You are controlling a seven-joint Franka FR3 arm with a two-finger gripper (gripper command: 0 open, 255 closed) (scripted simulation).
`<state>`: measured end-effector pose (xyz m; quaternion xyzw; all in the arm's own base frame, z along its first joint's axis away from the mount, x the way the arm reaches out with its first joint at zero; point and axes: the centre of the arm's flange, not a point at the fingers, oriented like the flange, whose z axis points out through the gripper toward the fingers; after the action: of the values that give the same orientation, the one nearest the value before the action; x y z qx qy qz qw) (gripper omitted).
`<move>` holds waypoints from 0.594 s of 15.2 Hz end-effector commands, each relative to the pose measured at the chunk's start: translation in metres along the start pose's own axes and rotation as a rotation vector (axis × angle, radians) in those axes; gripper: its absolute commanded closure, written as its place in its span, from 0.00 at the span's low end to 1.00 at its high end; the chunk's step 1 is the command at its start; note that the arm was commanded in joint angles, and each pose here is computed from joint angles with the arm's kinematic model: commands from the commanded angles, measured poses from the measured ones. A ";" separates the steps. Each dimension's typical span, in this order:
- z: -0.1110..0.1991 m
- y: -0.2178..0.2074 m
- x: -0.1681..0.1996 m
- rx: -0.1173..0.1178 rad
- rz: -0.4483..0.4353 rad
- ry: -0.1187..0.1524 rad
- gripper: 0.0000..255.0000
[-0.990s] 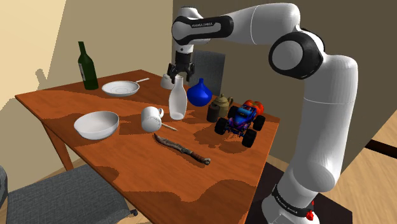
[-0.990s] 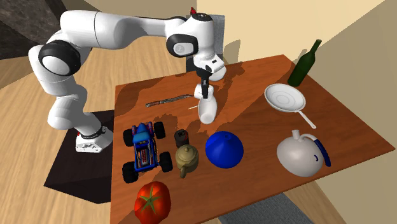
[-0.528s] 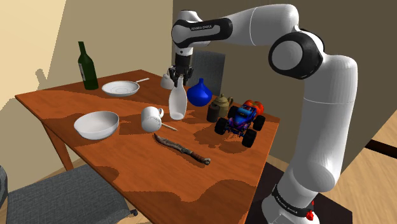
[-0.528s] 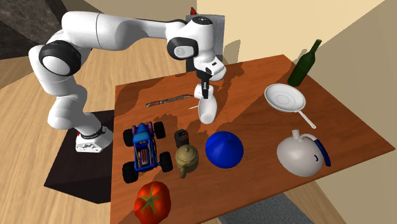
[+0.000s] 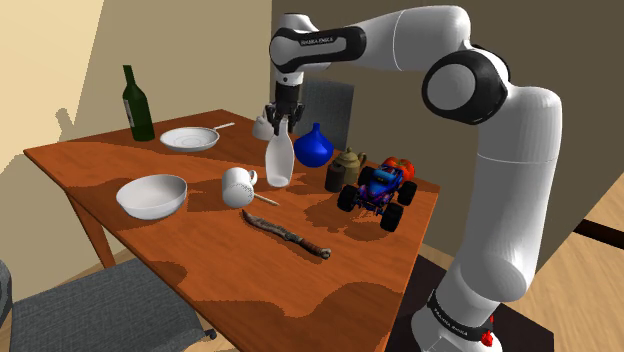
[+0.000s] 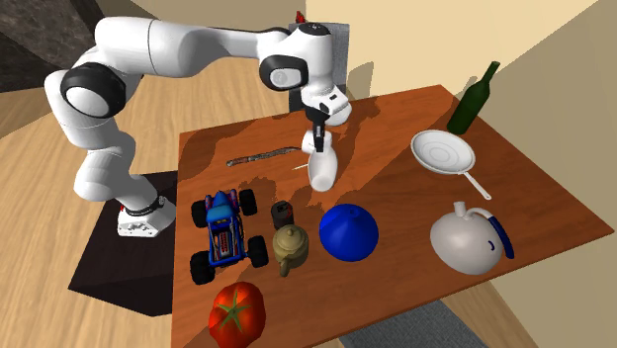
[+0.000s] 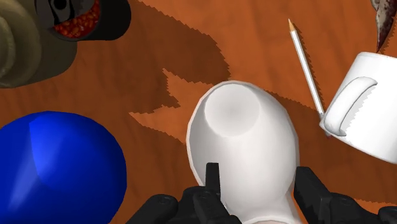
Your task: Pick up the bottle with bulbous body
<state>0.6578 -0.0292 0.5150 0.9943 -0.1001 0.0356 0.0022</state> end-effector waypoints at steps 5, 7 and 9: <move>-0.030 0.000 0.002 0.000 0.000 0.000 1.00; -0.041 0.000 0.003 0.000 0.000 0.000 1.00; -0.051 0.000 0.004 0.000 0.000 0.000 1.00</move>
<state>0.6574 -0.0293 0.5601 0.9943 -0.1002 0.0354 0.0023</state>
